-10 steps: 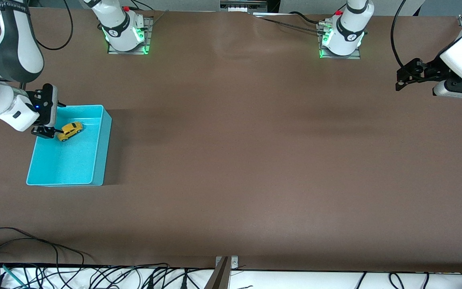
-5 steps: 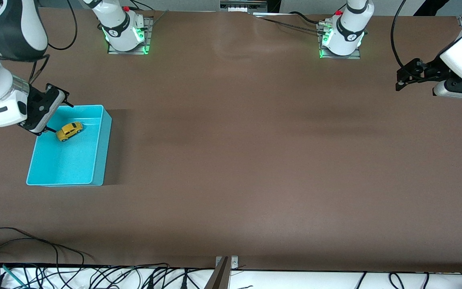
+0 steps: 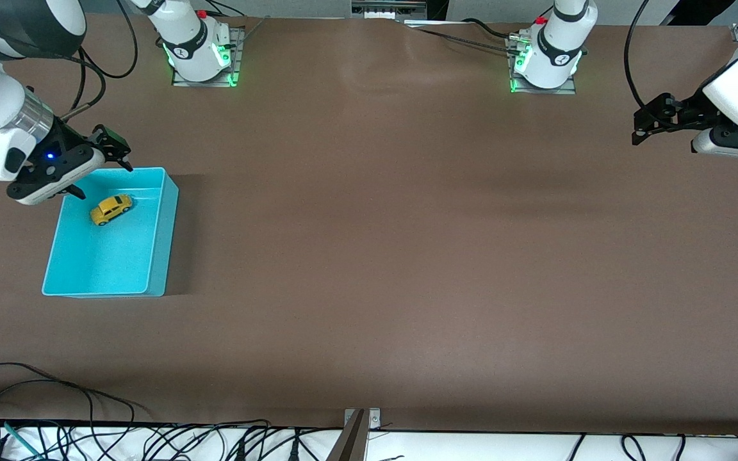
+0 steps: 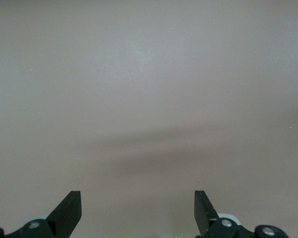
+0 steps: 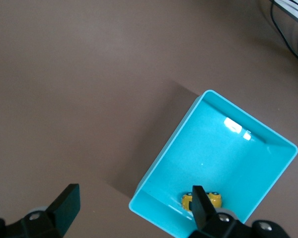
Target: Wind up and store yellow beetle car
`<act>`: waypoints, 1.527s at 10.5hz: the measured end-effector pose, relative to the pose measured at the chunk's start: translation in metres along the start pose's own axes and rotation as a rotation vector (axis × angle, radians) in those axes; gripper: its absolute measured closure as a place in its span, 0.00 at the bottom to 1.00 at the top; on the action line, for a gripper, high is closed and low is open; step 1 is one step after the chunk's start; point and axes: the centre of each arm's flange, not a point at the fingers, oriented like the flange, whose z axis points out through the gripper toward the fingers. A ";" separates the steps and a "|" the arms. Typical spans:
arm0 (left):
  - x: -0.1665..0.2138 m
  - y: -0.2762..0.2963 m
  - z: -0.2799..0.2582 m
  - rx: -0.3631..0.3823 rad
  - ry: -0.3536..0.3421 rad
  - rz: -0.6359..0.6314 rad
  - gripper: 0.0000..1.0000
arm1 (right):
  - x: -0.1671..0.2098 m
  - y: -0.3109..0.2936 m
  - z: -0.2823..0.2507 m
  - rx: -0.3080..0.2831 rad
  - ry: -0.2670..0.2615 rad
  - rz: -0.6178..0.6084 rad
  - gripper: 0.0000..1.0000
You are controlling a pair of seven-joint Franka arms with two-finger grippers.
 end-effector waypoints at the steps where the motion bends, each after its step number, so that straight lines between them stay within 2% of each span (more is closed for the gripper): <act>1: 0.000 0.000 0.000 0.000 0.000 0.000 0.00 | 0.002 -0.007 -0.006 0.004 -0.010 0.094 0.00; 3: 0.000 0.000 0.000 0.000 0.000 0.000 0.00 | 0.007 -0.028 -0.014 0.015 -0.048 0.230 0.00; 5: 0.000 0.000 0.000 0.000 0.000 0.000 0.00 | 0.005 -0.027 -0.014 0.007 -0.062 0.268 0.00; 7: 0.000 0.000 0.000 0.000 0.000 0.000 0.00 | 0.002 -0.014 -0.020 -0.075 -0.062 0.271 0.00; 9: 0.000 0.000 0.000 0.000 0.000 0.000 0.00 | 0.000 0.000 -0.025 -0.110 -0.032 0.290 0.00; 11: 0.000 0.000 0.000 0.000 0.000 0.000 0.00 | -0.003 0.009 -0.026 -0.111 -0.022 0.327 0.00; 14: 0.000 0.000 0.000 0.000 0.000 0.000 0.00 | -0.011 0.024 -0.027 -0.037 0.004 0.433 0.00; 16: 0.000 0.000 0.000 0.000 0.000 0.000 0.00 | -0.010 0.025 -0.028 -0.032 0.013 0.437 0.00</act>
